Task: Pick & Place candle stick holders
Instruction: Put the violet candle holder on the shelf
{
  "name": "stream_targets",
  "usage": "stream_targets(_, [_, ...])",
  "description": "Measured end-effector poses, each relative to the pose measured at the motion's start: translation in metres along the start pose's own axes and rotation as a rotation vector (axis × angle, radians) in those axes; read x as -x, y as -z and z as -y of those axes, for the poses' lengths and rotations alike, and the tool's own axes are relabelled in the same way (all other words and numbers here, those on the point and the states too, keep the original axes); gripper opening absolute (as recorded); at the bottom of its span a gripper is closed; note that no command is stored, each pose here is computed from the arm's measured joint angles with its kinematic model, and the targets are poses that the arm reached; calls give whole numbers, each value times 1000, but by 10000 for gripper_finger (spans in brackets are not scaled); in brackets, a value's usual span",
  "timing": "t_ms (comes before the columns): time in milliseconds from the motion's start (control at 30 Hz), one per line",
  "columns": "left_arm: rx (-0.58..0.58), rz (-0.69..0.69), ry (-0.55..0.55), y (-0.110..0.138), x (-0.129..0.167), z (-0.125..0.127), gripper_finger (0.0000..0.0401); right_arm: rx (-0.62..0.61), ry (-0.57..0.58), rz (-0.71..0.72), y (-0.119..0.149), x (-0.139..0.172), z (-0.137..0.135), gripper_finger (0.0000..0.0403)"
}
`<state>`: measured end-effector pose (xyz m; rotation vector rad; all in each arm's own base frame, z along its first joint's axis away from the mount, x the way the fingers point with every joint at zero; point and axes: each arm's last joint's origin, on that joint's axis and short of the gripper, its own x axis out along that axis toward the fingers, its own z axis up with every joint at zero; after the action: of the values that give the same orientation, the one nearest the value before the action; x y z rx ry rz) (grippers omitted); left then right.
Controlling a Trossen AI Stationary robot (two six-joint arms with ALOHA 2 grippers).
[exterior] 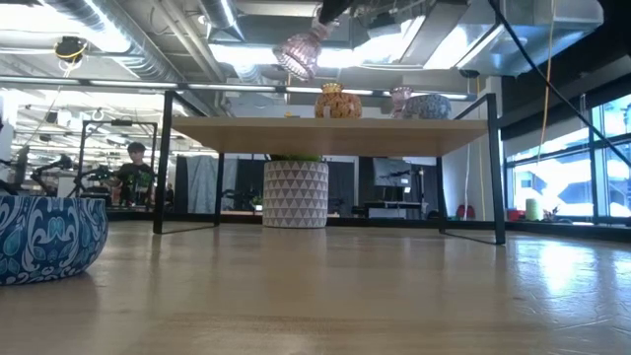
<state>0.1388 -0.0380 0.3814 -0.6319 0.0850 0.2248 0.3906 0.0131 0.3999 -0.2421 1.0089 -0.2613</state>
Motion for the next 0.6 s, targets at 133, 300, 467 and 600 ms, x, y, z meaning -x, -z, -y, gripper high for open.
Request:
stream_targets(133, [-4, 2, -8, 1, -1, 1, 58, 25, 6, 28, -3, 3, -8, 23])
stream_targets(300, [2, -8, -7, 3, -3, 2, 58, 65, -1, 72, -9, 0, -20, 23])
stream_targets(467, [13, -21, -6, 5, -5, 2, 58, 150, -9, -4, -8, -21, -38, 23])
stream_targets(600, [21, -41, -1, 7, -9, 4, 58, 220, 37, -94, -4, -38, -47, 23])
